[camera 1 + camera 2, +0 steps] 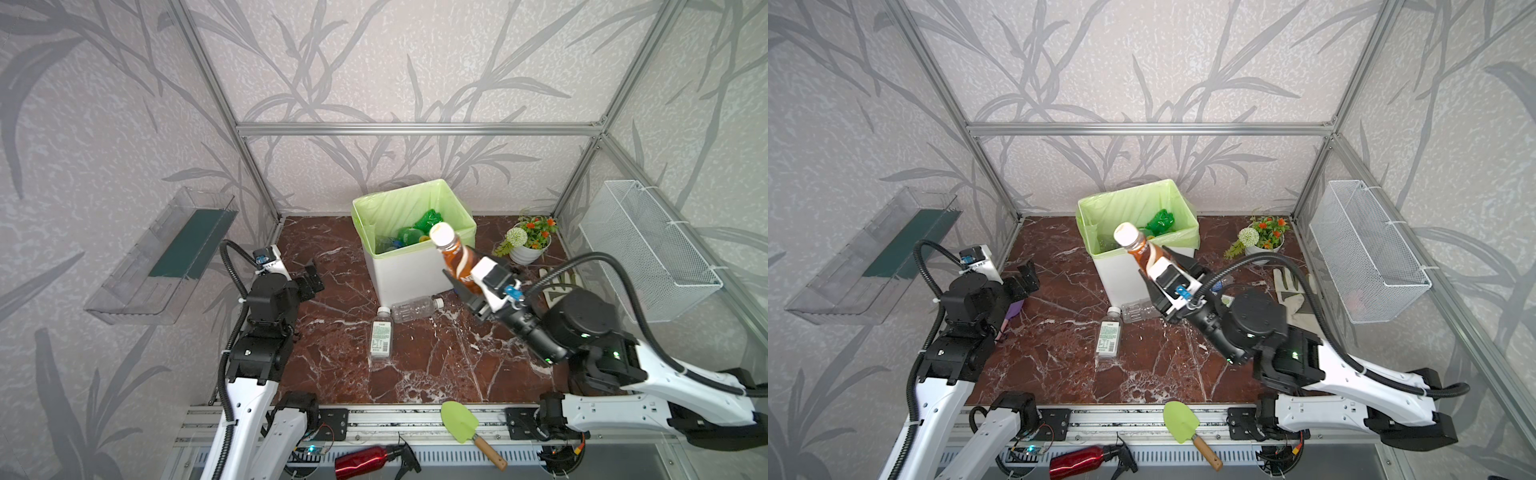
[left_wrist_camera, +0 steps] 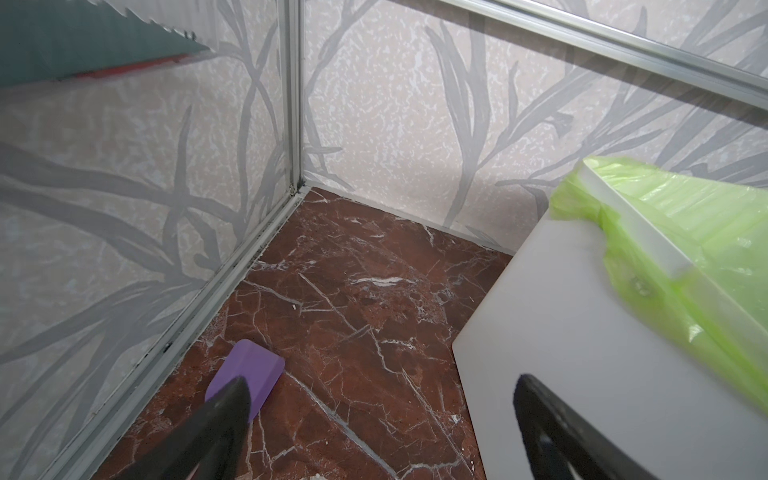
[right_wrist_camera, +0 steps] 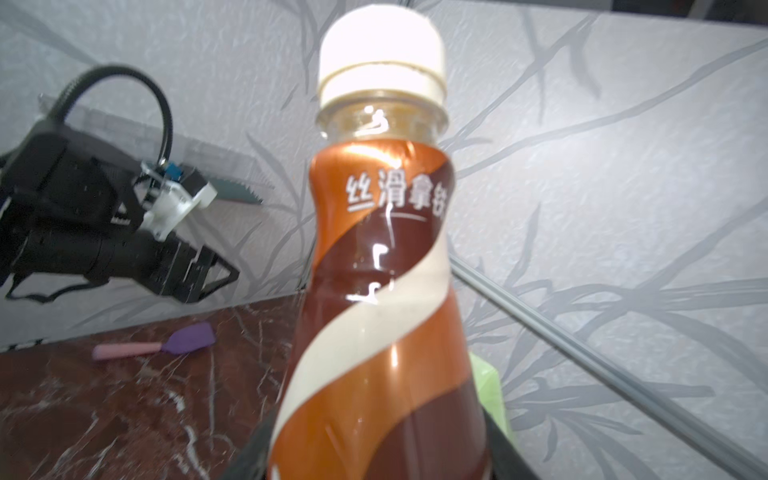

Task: Throw the plastic bottles in the bin
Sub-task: 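Lift the Nescafe bottle up toward the bin with the right gripper, then swing the Nescafe bottle over the bin and open the right gripper, then withdraw the right gripper while the left gripper reaches toward the clear green-labelled bottle, then grasp the clear green-labelled bottle upright with the left gripper, then lift the clear bottle over the bin and open the left gripper, then withdraw the left gripper while the right gripper reaches toward the lime-labelled bottle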

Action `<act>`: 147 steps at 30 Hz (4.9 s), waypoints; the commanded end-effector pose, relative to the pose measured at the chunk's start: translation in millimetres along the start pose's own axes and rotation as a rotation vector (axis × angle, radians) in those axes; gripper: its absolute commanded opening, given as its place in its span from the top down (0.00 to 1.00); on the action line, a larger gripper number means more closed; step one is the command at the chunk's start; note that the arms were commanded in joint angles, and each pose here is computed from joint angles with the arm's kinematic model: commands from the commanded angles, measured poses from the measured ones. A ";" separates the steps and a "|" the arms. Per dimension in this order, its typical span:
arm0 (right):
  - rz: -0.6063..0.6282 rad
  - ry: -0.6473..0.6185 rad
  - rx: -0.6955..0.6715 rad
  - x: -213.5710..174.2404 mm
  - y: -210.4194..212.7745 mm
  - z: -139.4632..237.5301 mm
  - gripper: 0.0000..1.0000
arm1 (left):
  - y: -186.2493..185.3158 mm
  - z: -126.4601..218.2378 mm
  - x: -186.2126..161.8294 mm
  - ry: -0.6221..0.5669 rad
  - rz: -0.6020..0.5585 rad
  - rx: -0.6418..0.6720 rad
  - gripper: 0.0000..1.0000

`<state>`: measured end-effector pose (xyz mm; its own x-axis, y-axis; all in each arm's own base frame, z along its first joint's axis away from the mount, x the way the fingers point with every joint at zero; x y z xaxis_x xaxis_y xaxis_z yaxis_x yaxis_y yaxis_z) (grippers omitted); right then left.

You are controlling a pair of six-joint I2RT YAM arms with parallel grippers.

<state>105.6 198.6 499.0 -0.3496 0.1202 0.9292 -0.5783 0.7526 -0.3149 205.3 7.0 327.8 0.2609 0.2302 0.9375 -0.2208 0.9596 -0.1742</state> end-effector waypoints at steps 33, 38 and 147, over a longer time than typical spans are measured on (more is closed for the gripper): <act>-0.254 0.112 -0.290 -8.3 -134.9 -63.6 0.01 | -48.7 4.4 -57.0 0.191 -0.192 -0.116 0.01; -0.277 0.190 -0.399 -44.6 -138.9 -30.1 0.01 | -77.4 3.8 -107.4 0.297 -0.257 -0.181 0.01; -1.200 0.720 -0.936 -335.7 -123.5 57.7 0.01 | -146.7 62.8 63.2 -0.244 -0.483 -0.423 0.01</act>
<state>244.3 28.6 222.0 0.5445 -0.5879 0.5983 0.3602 0.8080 0.4662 199.6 -136.7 432.8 0.0182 -0.2454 0.9692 0.3000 0.9261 0.2288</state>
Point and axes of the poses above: each gripper's point midway between its finger pads, its own z axis back along the fingers, its own y axis along the line the jaws close on, x = y × z, the point moved 8 cm from there along z, back along the fingers, and after that the axes turned 4 degrees about -z, right-handed, at the moved point
